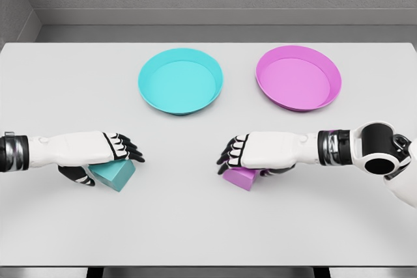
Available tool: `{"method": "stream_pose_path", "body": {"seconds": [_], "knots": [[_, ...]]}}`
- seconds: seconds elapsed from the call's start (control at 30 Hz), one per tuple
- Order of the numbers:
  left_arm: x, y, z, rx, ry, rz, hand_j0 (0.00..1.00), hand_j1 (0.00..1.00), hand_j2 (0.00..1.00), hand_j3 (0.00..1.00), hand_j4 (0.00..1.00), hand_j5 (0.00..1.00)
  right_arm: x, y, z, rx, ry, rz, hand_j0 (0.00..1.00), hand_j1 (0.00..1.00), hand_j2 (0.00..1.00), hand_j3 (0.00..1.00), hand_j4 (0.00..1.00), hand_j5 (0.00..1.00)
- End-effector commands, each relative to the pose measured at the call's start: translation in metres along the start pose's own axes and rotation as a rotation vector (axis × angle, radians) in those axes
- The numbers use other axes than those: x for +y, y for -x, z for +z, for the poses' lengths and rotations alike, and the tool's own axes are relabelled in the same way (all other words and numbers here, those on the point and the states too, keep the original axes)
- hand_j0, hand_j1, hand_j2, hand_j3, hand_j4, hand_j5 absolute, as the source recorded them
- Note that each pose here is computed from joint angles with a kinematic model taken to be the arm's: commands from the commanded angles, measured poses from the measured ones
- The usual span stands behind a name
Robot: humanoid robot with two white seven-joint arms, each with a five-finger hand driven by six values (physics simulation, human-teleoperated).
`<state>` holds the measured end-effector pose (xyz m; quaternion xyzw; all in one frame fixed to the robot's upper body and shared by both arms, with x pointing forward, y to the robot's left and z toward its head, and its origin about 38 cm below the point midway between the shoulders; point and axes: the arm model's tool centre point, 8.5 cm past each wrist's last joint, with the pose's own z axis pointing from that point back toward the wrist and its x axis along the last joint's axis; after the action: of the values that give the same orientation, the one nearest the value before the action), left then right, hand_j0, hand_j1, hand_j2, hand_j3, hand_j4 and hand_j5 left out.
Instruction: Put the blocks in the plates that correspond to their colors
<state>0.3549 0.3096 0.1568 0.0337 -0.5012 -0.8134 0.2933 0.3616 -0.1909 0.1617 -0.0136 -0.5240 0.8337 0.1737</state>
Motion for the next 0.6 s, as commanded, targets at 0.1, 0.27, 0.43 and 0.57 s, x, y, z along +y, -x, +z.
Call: {"method": "stream_pose_path", "body": {"seconds": [0.1, 0.27, 0.43, 0.57], "knots": [[0.0, 0.0, -0.001, 0.0, 0.0, -0.001, 0.86, 0.86, 0.86, 0.86, 0.86, 0.86, 0.0, 0.001, -0.001, 0.001, 0.002, -0.002, 0.67, 0.67, 0.67, 0.67, 0.67, 0.67], [0.0, -0.001, -0.003, -0.004, -0.002, 0.0, 0.73, 0.73, 0.73, 0.73, 0.73, 0.73, 0.0, 0.001, 0.0, 0.002, 0.003, -0.004, 0.66, 0.66, 0.66, 0.66, 0.66, 0.66], [0.0, -0.004, -0.009, -0.021, -0.009, 0.006, 0.67, 0.67, 0.67, 0.67, 0.67, 0.67, -0.001, 0.007, 0.003, 0.018, 0.01, -0.016, 0.66, 0.66, 0.66, 0.66, 0.66, 0.66], [0.002, -0.004, -0.01, -0.022, -0.014, 0.002, 0.6, 0.6, 0.6, 0.6, 0.6, 0.6, -0.003, 0.015, 0.009, 0.044, 0.022, -0.024, 0.66, 0.66, 0.66, 0.66, 0.66, 0.66]]}}
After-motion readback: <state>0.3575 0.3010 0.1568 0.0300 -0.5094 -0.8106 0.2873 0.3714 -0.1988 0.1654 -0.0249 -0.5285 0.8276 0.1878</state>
